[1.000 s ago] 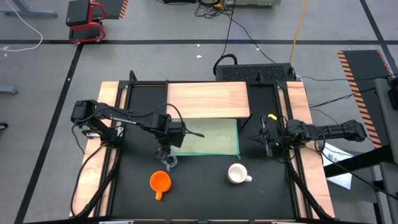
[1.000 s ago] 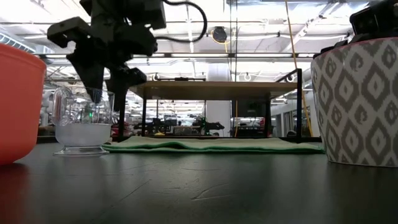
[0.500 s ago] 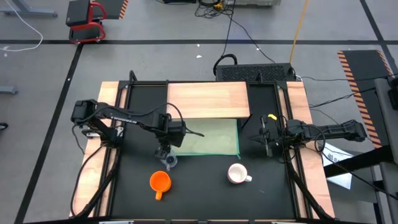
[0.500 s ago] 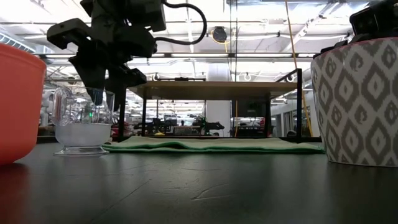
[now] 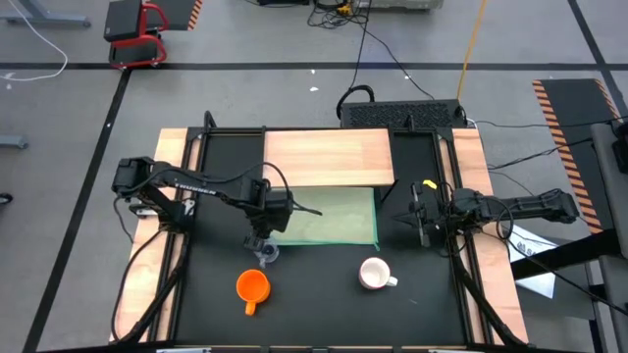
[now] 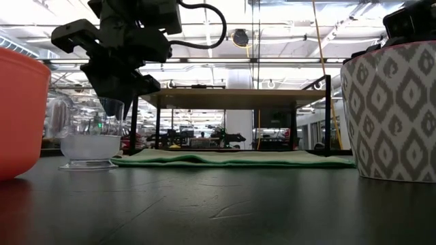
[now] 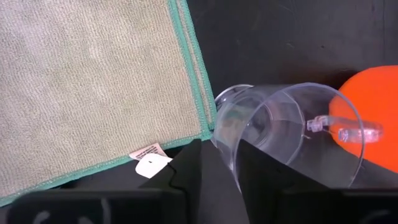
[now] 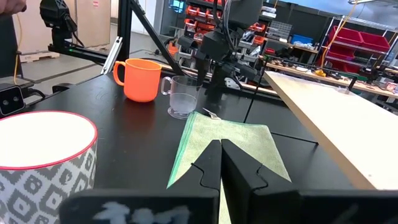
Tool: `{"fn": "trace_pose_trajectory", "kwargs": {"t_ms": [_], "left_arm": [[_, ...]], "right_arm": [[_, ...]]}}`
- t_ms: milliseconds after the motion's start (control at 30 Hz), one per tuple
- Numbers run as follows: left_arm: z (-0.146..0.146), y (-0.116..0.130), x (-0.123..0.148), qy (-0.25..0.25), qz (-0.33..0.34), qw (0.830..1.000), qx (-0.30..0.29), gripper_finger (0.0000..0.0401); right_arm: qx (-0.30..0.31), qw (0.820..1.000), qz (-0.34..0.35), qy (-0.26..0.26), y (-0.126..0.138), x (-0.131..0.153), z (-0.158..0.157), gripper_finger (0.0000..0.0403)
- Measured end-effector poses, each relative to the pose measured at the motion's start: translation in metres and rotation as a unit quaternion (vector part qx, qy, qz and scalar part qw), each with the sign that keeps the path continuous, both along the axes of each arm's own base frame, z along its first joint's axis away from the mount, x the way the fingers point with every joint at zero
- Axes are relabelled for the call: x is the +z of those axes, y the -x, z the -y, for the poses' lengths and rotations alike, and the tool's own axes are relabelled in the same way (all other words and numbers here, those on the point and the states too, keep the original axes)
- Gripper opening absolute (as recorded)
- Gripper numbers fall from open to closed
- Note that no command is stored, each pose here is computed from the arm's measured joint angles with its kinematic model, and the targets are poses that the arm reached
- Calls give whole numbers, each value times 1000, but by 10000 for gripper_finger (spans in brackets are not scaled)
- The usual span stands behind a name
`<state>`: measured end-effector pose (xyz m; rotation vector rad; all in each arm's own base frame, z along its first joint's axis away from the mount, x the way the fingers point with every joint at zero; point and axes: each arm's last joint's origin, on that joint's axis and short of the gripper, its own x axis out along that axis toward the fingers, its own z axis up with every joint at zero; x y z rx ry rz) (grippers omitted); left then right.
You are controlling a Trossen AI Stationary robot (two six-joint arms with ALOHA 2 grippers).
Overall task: Stack small to large cups/mugs on shelf
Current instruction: Put the transparent mug on the shelf
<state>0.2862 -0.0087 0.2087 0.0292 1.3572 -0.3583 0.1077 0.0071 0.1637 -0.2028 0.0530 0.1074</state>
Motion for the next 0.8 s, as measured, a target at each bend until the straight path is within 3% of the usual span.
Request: {"fn": "trace_pose_trajectory", "kwargs": {"t_ms": [167,333,600,800], "left_arm": [[1,0,0,12,1,1000,-3,68],[1,0,0,12,3,1000,-14,10],[1,2,2,9,4,1000,-24,4],[0,4,22,3,40,999,-30,2]], "right_arm": [[0,1000,0,0,0,0,0,0],[0,1000,0,0,0,0,0,0],[0,1000,0,-2,0,0,0,0],[0,1000,0,-2,0,0,0,0]]}}
